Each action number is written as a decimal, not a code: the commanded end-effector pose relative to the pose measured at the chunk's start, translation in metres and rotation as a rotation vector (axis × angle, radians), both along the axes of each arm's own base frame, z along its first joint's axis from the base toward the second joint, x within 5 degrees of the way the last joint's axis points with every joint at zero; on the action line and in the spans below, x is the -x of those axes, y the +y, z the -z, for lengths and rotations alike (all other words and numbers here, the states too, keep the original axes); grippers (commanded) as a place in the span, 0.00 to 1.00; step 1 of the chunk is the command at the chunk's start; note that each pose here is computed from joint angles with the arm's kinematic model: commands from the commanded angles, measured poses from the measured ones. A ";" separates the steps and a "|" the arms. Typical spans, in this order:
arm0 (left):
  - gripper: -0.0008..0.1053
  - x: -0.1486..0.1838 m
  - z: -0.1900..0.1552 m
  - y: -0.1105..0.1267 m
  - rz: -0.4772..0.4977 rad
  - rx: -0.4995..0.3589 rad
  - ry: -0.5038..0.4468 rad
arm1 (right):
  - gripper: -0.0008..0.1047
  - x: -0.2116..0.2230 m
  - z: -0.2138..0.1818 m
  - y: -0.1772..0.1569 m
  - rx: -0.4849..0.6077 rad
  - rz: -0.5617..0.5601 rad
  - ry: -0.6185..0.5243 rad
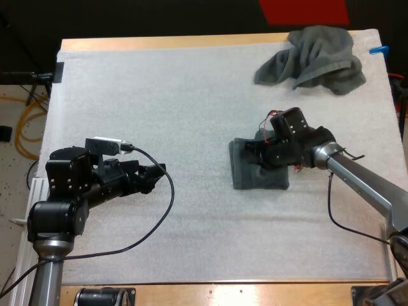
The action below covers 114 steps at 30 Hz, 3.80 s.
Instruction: Pick towel from pile fold and stack
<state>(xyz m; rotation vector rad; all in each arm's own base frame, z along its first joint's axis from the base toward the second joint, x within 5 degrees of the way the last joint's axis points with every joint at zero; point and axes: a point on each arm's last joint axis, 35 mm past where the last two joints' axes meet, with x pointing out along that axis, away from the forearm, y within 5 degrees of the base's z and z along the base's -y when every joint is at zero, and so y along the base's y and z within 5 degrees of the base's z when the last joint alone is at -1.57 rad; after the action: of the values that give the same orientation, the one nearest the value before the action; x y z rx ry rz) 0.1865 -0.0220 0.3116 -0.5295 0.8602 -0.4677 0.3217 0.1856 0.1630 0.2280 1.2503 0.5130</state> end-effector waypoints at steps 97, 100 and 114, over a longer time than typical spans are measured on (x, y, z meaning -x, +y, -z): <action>0.02 -0.158 0.121 0.070 -0.099 -0.428 0.492 | 0.72 0.196 -0.245 -0.119 0.158 0.040 -0.602; 0.13 -0.153 0.121 0.093 -0.139 -0.427 0.511 | 0.72 0.196 -0.245 -0.119 0.158 0.040 -0.602; 0.63 -0.147 0.089 0.122 -0.316 -0.706 0.518 | 0.72 0.196 -0.245 -0.119 0.158 0.040 -0.602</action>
<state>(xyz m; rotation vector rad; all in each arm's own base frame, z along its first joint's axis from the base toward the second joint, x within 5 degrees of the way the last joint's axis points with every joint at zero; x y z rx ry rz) 0.3338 0.1001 0.2063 -0.1401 1.3721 0.2525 0.1267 0.0672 0.4063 -0.0349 0.7080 0.4000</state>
